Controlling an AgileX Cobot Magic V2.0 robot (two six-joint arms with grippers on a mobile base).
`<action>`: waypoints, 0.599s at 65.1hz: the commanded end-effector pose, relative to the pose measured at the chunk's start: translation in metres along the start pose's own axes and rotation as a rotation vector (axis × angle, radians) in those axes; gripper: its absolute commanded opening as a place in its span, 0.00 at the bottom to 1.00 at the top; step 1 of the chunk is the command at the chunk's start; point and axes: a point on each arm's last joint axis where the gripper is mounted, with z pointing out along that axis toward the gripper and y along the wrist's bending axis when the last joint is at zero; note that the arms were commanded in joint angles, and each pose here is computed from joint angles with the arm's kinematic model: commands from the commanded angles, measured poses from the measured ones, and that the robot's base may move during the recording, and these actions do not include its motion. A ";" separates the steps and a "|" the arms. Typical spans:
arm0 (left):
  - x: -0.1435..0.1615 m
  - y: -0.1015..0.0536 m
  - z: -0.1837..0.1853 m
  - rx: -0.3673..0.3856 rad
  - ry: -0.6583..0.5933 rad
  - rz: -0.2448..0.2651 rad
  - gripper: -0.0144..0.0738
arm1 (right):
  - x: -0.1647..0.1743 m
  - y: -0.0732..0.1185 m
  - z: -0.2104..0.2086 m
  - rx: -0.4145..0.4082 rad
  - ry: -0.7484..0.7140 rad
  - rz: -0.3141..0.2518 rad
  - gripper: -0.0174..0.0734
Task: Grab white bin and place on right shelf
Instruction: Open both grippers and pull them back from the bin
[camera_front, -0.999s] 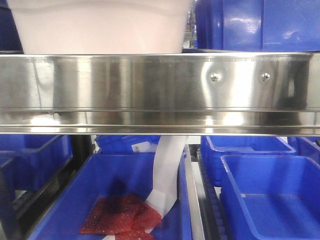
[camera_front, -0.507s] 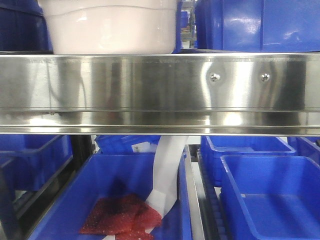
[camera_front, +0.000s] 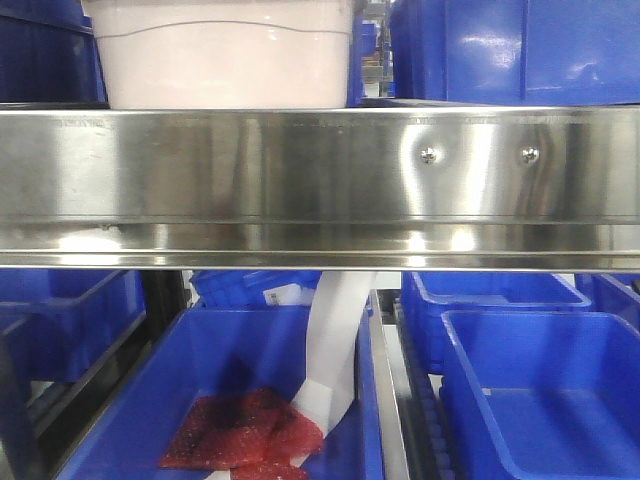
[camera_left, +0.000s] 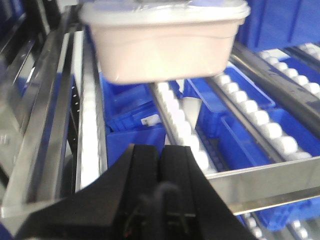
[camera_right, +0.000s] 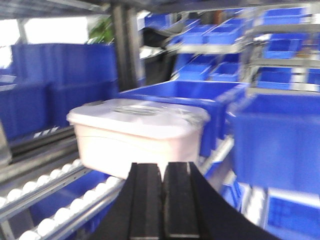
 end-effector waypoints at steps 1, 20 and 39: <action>0.003 -0.001 -0.012 -0.046 -0.158 -0.052 0.03 | 0.005 -0.005 -0.029 0.064 -0.113 0.054 0.28; 0.049 -0.021 -0.044 0.063 -0.262 0.010 0.03 | 0.065 -0.010 -0.090 0.065 -0.201 0.066 0.28; 0.052 -0.029 -0.054 0.153 -0.317 -0.073 0.03 | 0.077 -0.010 -0.092 0.049 -0.176 0.065 0.28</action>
